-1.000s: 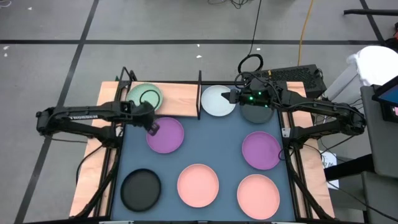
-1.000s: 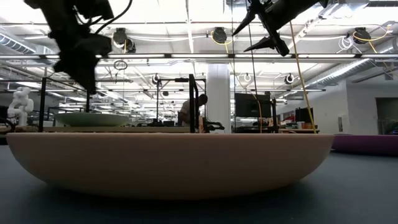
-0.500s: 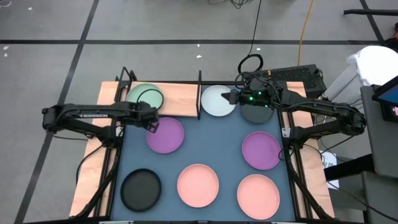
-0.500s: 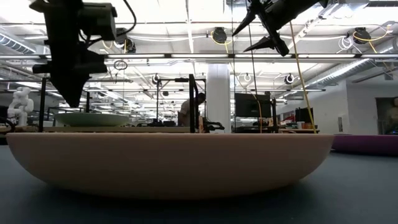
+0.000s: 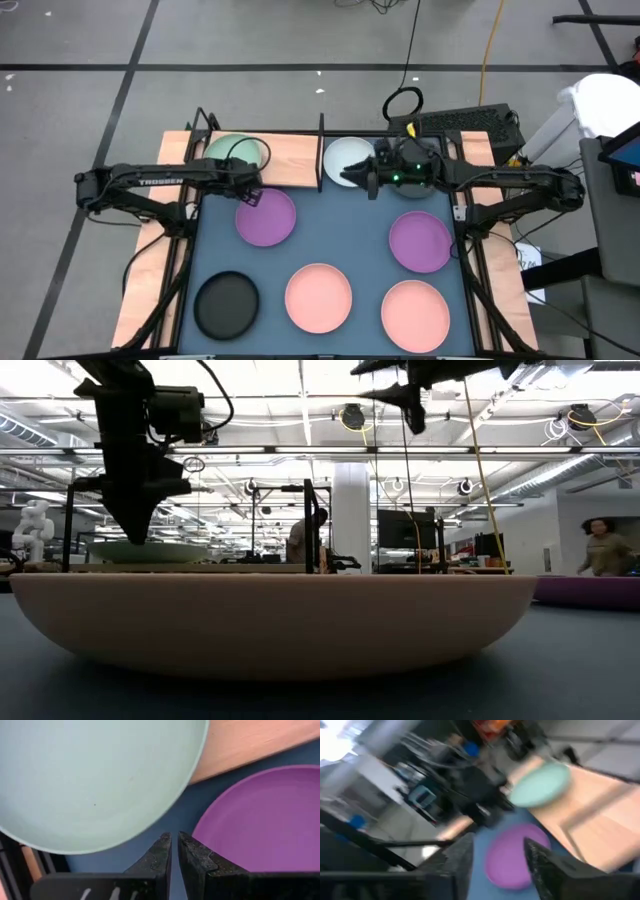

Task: Place and stack plates onto a shelf
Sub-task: Put the light green plate on the shelf

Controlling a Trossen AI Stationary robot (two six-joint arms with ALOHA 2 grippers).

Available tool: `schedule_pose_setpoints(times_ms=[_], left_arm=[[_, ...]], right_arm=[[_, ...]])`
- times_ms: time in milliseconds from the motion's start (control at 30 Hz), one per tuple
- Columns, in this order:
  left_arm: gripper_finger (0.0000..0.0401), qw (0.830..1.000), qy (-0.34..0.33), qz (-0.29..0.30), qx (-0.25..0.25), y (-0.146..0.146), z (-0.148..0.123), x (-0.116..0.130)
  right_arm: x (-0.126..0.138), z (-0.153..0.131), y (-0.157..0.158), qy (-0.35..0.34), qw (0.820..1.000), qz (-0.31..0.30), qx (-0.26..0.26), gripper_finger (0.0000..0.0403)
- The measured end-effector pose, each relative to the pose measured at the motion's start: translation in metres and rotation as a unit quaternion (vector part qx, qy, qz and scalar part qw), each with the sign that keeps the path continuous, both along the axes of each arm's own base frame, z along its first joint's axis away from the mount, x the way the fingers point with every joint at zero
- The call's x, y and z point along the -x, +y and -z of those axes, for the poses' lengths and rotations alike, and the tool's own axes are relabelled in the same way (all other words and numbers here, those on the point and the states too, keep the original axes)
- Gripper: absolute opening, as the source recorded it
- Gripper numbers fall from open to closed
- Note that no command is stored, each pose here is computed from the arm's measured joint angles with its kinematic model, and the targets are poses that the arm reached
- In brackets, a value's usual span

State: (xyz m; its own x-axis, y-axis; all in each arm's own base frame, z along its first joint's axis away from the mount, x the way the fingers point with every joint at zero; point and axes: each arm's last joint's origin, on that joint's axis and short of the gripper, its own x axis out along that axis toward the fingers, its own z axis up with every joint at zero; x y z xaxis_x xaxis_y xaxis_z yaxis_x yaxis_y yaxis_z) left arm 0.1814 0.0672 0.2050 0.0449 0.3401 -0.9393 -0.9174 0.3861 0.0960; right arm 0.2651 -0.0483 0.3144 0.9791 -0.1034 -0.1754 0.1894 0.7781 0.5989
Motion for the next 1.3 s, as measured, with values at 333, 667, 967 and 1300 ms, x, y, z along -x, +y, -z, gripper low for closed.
schedule_pose_setpoints(times_ms=[333,667,967,1300], left_arm=[[0.0037,0.999,-0.017,-0.001,0.051,-0.005,-0.004,0.005],[0.0037,0.998,0.011,-0.027,0.058,-0.008,-0.004,0.012],[0.0037,0.996,0.041,-0.026,0.077,-0.012,-0.004,0.018],[0.0037,0.994,0.075,-0.009,0.079,0.009,0.0,0.024]], right_arm=[[-0.05,0.055,0.013,0.05,0.997,-0.041,0.03,0.0013],[-0.079,0.104,-0.01,0.072,0.996,0.003,0.058,0.0003],[-0.082,0.122,-0.037,0.09,0.989,0.036,0.11,0.0001],[-0.085,0.135,-0.047,0.099,0.988,0.047,0.108,0.0]])
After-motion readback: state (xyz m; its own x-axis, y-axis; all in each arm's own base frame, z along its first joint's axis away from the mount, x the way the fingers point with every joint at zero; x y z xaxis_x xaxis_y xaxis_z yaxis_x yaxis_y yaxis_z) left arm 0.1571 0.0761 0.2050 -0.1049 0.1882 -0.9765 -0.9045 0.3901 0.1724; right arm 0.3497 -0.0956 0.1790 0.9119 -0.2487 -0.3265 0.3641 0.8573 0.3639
